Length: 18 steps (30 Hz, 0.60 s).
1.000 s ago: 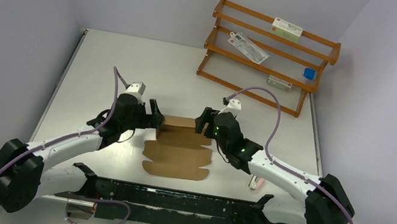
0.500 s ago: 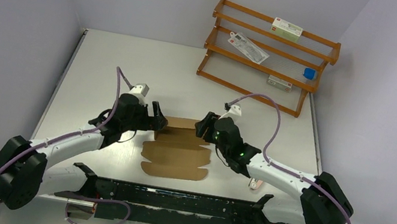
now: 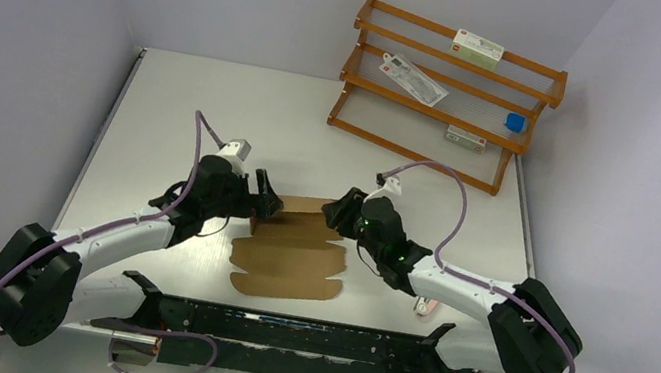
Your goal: Fold the paper box
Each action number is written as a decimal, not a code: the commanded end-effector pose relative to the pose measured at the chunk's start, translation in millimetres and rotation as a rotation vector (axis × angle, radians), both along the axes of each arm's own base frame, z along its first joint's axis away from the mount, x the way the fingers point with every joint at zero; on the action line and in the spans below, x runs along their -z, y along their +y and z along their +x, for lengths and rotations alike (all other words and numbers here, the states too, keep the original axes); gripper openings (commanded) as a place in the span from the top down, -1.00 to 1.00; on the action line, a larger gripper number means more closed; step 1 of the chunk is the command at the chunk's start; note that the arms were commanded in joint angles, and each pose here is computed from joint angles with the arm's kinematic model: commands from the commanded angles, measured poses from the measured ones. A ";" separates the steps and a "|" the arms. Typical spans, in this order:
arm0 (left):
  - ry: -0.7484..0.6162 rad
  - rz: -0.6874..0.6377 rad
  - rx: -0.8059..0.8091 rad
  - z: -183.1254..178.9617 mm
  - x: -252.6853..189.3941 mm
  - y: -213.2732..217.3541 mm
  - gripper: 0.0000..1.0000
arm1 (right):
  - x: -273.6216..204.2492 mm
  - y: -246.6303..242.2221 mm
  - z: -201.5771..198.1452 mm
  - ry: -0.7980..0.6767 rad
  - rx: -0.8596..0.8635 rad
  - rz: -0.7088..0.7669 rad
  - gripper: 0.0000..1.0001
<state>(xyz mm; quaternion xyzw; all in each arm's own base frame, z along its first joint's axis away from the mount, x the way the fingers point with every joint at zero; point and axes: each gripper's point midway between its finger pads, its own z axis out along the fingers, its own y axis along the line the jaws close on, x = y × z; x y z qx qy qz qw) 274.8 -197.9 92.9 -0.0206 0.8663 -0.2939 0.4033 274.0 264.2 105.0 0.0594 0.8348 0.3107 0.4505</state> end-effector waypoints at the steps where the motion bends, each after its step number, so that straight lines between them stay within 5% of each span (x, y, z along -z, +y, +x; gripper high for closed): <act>1: -0.026 -0.044 0.017 3.5 -13.0 -6.0 -0.96 | -6.7 5.2 3.4 -0.001 -0.010 0.097 0.09; 18: -0.029 -0.078 0.032 0.2 -15.1 -10.1 -0.96 | 3.7 16.9 2.0 0.083 -0.064 0.188 0.26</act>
